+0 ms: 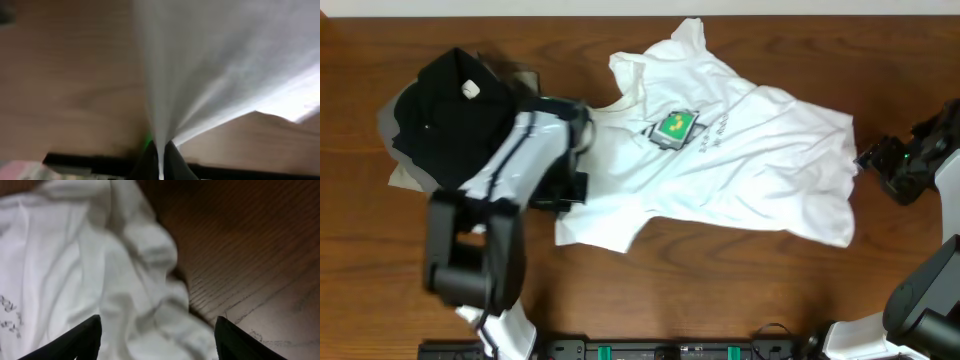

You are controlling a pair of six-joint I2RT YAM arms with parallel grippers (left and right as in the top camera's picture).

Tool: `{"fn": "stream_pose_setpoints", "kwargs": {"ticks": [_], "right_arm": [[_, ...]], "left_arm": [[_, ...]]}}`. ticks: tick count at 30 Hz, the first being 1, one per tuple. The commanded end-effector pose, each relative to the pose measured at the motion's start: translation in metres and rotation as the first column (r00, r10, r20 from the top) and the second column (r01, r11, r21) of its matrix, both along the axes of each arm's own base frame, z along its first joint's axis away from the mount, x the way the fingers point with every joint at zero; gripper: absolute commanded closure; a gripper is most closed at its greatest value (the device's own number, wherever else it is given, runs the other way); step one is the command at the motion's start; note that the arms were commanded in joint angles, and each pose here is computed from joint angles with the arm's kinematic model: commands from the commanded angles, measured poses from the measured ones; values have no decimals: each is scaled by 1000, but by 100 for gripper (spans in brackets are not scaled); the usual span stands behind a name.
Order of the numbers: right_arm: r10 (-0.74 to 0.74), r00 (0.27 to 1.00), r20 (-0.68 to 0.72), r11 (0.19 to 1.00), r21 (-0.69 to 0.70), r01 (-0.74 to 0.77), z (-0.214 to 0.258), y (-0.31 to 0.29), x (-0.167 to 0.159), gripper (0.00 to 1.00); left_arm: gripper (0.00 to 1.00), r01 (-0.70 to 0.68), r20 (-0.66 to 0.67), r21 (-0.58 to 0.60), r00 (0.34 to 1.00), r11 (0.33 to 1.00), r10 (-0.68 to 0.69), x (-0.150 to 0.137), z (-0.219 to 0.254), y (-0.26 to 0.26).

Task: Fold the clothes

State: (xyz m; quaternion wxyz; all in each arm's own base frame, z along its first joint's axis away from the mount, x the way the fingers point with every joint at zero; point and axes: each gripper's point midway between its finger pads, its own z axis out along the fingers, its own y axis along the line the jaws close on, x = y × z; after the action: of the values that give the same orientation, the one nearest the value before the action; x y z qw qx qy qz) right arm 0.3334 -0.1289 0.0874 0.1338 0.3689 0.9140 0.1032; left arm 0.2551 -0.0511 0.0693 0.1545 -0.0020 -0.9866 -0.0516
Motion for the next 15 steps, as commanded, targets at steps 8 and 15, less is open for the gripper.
{"fn": "stream_pose_setpoints", "kwargs": {"ticks": [8, 15], "right_arm": [[87, 990, 109, 995, -59, -81, -14, 12, 25, 37], [119, 956, 270, 988, -126, -88, -36, 22, 59, 54]], "left_arm": [[94, -8, 17, 21, 1000, 1000, 7, -2, 6, 7], [94, -7, 21, 20, 1000, 1000, 7, -1, 6, 7]]}}
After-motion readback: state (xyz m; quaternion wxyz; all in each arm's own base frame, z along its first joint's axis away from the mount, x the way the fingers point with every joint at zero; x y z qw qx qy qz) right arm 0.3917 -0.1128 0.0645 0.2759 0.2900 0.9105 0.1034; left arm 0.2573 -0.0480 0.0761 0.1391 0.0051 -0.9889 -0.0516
